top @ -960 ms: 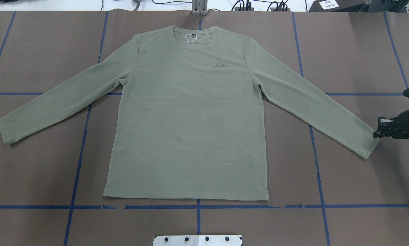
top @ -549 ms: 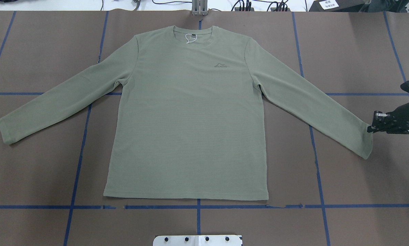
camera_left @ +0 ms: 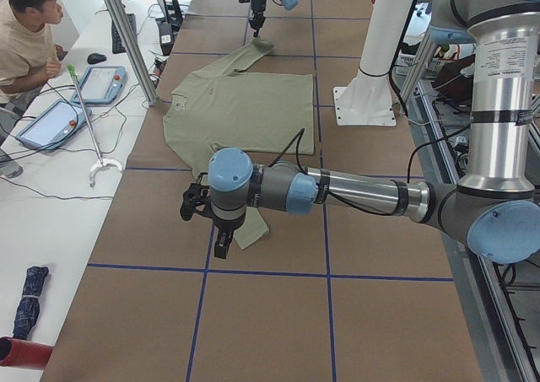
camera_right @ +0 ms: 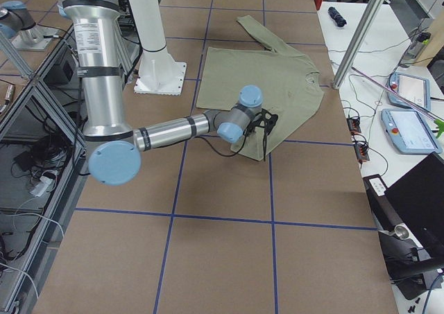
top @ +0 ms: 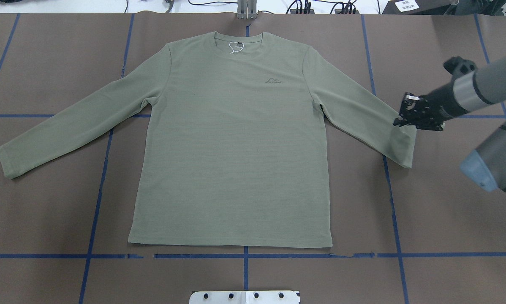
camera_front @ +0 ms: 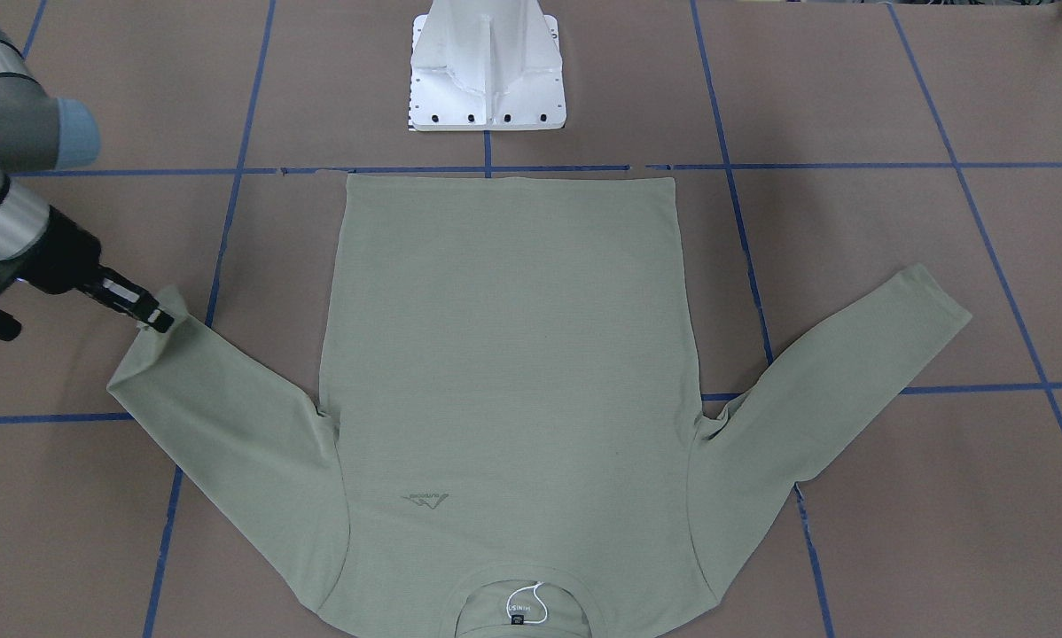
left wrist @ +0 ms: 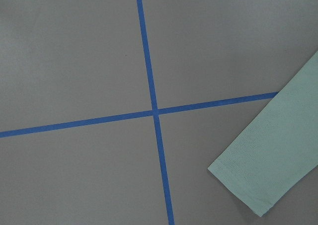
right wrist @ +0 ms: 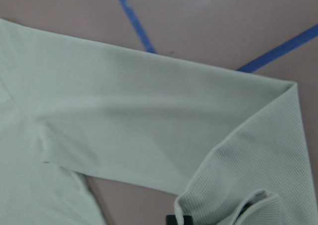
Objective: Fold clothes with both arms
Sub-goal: 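Lift the cuff with the right gripper and carry it across the shirt toward the collar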
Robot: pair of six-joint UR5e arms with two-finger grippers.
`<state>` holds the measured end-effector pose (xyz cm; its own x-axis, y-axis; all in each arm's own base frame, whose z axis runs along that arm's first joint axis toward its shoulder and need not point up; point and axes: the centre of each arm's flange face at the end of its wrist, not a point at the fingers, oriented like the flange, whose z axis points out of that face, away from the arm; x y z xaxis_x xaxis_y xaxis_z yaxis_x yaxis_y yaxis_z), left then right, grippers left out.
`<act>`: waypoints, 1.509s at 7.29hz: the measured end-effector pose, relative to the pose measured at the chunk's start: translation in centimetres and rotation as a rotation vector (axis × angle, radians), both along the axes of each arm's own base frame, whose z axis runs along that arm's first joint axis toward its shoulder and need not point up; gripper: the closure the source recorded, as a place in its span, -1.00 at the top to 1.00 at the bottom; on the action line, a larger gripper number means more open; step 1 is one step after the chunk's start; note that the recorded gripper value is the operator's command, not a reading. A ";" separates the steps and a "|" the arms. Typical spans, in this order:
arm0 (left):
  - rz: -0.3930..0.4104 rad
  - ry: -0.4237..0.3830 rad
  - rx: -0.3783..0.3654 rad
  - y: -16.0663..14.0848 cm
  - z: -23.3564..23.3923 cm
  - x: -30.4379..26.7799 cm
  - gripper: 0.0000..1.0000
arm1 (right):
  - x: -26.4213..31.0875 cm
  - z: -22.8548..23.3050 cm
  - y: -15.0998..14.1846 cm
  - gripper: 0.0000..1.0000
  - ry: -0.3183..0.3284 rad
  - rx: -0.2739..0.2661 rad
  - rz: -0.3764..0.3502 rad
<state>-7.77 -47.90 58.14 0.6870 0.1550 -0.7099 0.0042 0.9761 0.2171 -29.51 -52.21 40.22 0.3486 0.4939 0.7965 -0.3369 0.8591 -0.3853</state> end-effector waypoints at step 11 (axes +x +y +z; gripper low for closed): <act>0.003 0.008 0.028 0.1 -1.4 0.1 1.00 | -33.6 -39.8 -6.2 -1.00 -0.065 0.123 0.170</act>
